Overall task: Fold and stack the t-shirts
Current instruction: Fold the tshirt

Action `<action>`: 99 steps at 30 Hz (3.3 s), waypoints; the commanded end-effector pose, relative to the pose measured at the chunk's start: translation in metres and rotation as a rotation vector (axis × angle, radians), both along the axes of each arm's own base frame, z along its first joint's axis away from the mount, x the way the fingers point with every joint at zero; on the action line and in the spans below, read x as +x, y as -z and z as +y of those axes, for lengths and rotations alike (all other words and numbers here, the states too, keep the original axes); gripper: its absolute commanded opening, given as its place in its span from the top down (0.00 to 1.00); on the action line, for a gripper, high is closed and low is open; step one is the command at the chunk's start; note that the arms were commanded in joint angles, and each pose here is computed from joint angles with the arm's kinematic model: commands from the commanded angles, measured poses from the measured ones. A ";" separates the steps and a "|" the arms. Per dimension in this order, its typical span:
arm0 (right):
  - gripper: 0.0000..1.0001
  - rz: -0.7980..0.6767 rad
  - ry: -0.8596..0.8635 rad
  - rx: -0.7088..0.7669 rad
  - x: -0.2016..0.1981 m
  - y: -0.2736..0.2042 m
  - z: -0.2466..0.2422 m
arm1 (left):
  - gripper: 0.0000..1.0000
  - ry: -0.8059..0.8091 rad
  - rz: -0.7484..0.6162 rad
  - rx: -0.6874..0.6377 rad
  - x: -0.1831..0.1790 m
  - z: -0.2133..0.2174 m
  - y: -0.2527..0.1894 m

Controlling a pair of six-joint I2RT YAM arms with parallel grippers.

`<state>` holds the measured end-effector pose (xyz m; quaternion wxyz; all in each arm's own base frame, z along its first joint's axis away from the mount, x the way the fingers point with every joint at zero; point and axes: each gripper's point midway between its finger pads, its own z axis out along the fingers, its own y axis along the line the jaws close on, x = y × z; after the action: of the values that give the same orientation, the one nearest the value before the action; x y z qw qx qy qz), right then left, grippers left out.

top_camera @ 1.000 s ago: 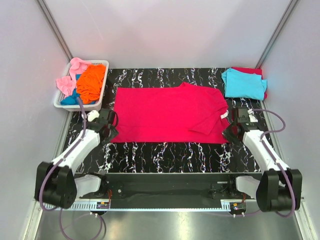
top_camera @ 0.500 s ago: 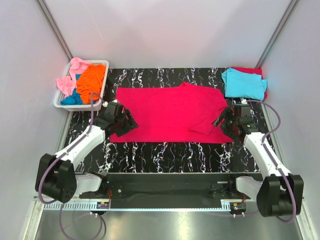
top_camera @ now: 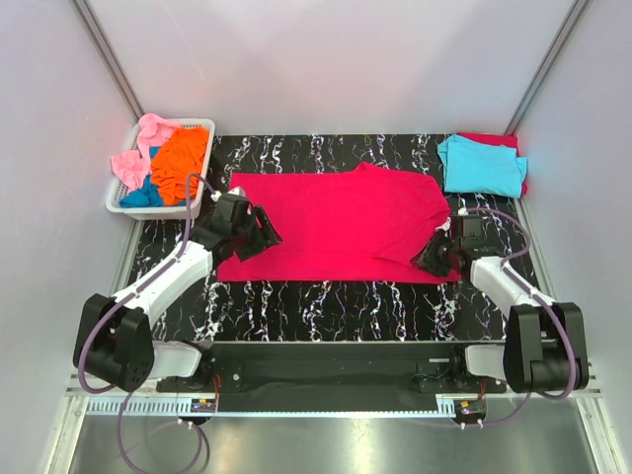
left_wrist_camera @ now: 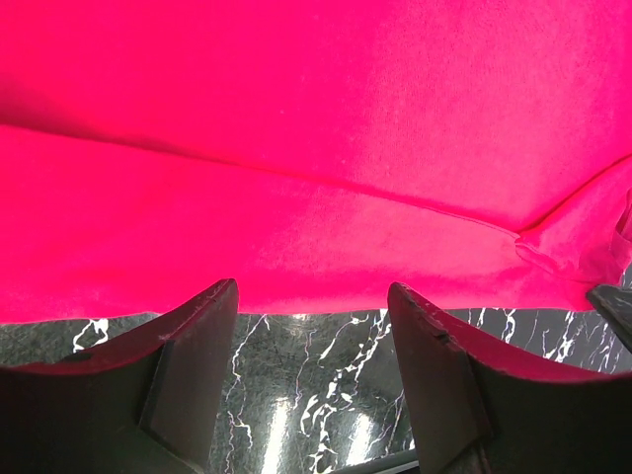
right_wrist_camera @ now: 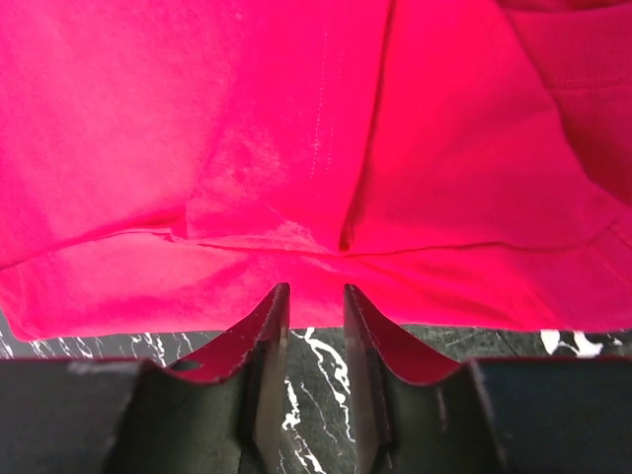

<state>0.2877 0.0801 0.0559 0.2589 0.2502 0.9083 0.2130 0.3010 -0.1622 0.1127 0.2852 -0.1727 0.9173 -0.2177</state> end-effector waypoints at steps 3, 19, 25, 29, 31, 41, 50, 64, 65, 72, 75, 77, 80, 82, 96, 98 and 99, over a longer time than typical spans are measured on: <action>0.66 -0.046 -0.030 0.019 0.015 0.000 0.007 | 0.33 0.003 -0.054 0.004 0.004 0.002 -0.009; 0.74 -0.035 -0.041 -0.029 0.033 0.013 0.001 | 0.33 0.006 -0.049 0.032 0.005 0.005 -0.007; 1.00 -0.035 -0.050 -0.034 0.042 0.015 0.002 | 0.33 0.005 -0.043 0.043 0.004 0.007 -0.006; 1.00 -0.065 -0.054 -0.022 0.048 0.004 0.005 | 0.33 0.003 -0.043 0.046 0.004 0.007 -0.007; 1.00 -0.096 -0.061 -0.007 0.051 -0.007 0.008 | 0.33 0.002 -0.045 0.047 0.004 0.008 -0.008; 1.00 -0.229 -0.185 0.093 0.080 -0.052 0.033 | 0.33 0.002 -0.042 0.052 0.007 0.008 -0.007; 1.00 -0.203 -0.348 0.233 0.108 -0.033 0.064 | 0.33 -0.015 -0.047 0.083 0.010 0.013 -0.008; 0.95 -0.203 -0.529 0.343 0.131 -0.013 0.115 | 0.33 -0.011 -0.029 0.097 0.013 0.013 -0.003; 0.82 -0.209 -0.534 0.338 0.133 -0.013 0.116 | 0.33 -0.011 -0.033 0.098 0.013 0.013 -0.004; 0.46 -0.252 -0.510 0.264 0.135 -0.022 0.110 | 0.33 -0.002 -0.031 0.109 0.010 0.015 0.000; 0.46 -0.298 -0.491 0.221 0.136 -0.035 0.105 | 0.33 -0.004 -0.030 0.116 0.008 0.017 0.002; 0.46 -0.327 -0.476 0.205 0.133 -0.039 0.102 | 0.33 -0.007 -0.029 0.118 0.006 0.018 0.003; 0.46 -0.432 -0.485 0.218 0.131 -0.065 0.104 | 0.33 -0.009 -0.031 0.114 0.002 0.019 0.003; 0.46 -0.511 -0.495 0.235 0.132 -0.086 0.107 | 0.33 -0.010 -0.035 0.108 0.000 0.020 0.002; 0.51 -0.290 -0.221 -0.095 0.133 -0.044 0.042 | 0.33 0.053 -0.069 0.033 -0.004 0.005 -0.008; 0.52 -0.259 -0.190 -0.135 0.137 -0.039 0.034 | 0.33 0.054 -0.064 0.031 -0.005 0.005 -0.007; 0.53 -0.228 -0.185 -0.152 0.136 -0.031 0.030 | 0.33 0.055 -0.065 0.029 -0.004 0.004 -0.008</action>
<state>0.4125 0.1301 0.0784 0.3371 0.1095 0.8990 0.2573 0.2905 -0.1495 0.1072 0.2926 -0.1504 0.9250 -0.1902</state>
